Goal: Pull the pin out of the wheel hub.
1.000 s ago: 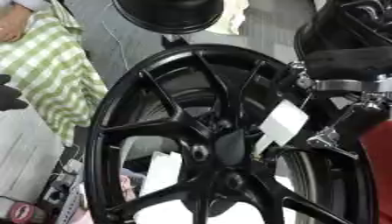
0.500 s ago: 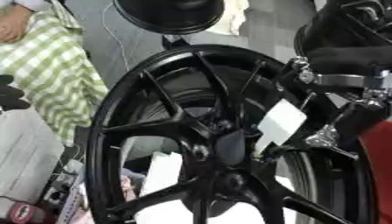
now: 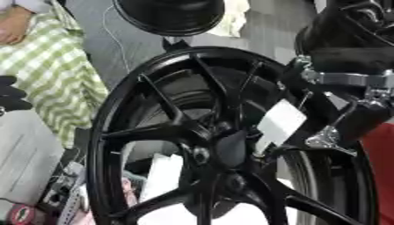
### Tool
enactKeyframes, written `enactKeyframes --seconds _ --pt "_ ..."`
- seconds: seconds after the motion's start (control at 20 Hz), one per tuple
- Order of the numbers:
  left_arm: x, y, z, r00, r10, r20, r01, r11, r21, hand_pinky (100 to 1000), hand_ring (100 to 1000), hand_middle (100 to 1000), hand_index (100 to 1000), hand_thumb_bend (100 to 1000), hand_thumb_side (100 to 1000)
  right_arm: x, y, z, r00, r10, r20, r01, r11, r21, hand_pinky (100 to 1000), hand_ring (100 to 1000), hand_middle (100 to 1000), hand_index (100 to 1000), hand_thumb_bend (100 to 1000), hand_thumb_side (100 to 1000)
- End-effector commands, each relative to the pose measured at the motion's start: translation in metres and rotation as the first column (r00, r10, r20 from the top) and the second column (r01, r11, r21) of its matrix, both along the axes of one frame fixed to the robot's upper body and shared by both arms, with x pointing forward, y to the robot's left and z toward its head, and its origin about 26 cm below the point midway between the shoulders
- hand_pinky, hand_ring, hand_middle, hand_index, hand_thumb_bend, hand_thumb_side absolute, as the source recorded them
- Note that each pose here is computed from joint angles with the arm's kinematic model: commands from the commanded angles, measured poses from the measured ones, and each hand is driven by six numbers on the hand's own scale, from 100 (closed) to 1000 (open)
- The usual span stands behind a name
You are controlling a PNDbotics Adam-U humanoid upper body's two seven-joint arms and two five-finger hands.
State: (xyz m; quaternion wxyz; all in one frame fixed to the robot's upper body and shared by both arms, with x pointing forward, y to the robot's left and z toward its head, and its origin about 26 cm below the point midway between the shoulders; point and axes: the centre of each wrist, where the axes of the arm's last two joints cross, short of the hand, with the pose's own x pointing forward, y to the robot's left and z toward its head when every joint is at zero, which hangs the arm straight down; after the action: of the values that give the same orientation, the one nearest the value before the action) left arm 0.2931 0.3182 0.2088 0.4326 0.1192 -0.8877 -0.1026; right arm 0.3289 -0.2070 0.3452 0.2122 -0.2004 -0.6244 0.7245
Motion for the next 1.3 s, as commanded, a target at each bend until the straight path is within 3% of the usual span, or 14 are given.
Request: enactKeyframes --seconds 0.05,0.6,1.3 --pt "-0.0035 0.0009 0.0064 1.0 -0.001 0.023 0.001 1.0 0.015 727 584 576 758 100 838 -0.0056 -0.0024 0.0124 1.0 -0.008 0.022 0.007 1.0 0.021 746 697 412 482 345 100" --pt "-0.0035 0.0008 0.0062 1.0 -0.007 0.019 0.006 1.0 0.02 728 584 578 758 100 835 -0.0058 -0.005 0.0121 0.998 -0.023 -0.054 0.027 0.997 0.077 734 672 380 449 363 131" --pt "-0.0038 0.0015 0.0058 1.0 -0.007 0.018 0.006 1.0 0.02 730 583 580 759 100 830 -0.008 -0.0059 0.0142 0.998 -0.02 -0.061 0.027 0.993 0.114 714 638 344 403 423 157"
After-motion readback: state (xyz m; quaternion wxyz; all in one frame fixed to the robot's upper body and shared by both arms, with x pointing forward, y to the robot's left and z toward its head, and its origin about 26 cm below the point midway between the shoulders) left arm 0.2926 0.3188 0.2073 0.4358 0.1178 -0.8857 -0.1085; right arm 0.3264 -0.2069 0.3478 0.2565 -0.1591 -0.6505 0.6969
